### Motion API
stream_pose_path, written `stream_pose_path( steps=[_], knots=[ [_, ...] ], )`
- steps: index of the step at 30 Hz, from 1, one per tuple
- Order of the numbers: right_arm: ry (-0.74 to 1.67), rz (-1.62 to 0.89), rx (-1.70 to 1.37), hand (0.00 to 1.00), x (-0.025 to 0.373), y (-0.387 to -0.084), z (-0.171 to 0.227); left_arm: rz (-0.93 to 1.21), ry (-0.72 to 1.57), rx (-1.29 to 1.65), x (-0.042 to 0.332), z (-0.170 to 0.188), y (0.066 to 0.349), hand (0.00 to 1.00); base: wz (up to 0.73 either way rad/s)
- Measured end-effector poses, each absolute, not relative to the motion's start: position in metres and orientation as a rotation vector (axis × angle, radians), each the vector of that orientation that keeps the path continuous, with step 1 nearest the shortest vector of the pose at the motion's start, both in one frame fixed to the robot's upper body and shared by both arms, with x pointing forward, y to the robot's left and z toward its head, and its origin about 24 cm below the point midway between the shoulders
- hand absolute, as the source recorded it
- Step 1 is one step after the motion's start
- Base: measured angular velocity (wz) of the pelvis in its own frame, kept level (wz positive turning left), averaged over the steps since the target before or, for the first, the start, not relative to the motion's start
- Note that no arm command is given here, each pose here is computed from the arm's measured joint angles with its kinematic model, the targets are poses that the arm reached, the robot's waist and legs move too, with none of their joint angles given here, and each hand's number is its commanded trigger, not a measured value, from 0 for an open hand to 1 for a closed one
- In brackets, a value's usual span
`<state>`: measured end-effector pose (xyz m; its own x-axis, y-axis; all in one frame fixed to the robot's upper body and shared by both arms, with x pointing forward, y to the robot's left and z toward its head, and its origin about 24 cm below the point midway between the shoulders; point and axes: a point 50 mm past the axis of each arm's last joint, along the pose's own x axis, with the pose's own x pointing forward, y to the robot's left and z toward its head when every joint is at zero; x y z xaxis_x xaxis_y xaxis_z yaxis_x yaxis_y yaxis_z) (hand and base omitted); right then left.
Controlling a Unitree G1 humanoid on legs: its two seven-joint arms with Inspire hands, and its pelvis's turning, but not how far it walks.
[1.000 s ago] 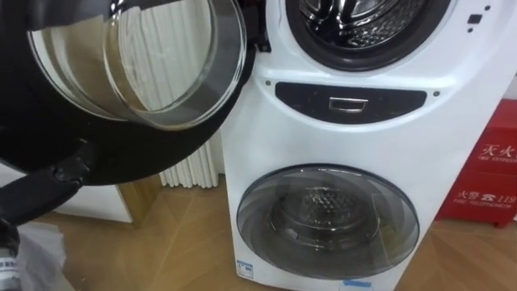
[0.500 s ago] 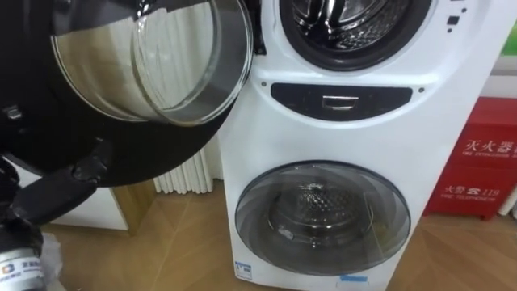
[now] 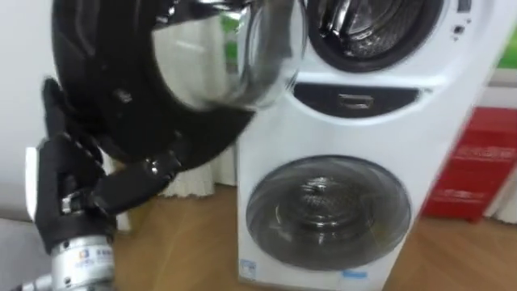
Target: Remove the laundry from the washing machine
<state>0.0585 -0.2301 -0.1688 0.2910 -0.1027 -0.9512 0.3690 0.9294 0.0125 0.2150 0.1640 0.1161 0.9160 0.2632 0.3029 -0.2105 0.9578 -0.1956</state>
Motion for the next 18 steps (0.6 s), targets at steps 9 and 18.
stream_pose_path(
  steps=[9,18],
  knots=[
    [1.245,-0.329,0.192,0.00,0.057,-0.228,-0.169,-0.331,-0.230,-0.309,0.221,0.109,0.074,0.00,-0.04],
    [1.186,-0.137,0.067,0.00,0.083,-0.226,-0.161,-0.812,-0.166,-0.275,0.216,0.104,0.050,0.00,-0.64]
  ],
)
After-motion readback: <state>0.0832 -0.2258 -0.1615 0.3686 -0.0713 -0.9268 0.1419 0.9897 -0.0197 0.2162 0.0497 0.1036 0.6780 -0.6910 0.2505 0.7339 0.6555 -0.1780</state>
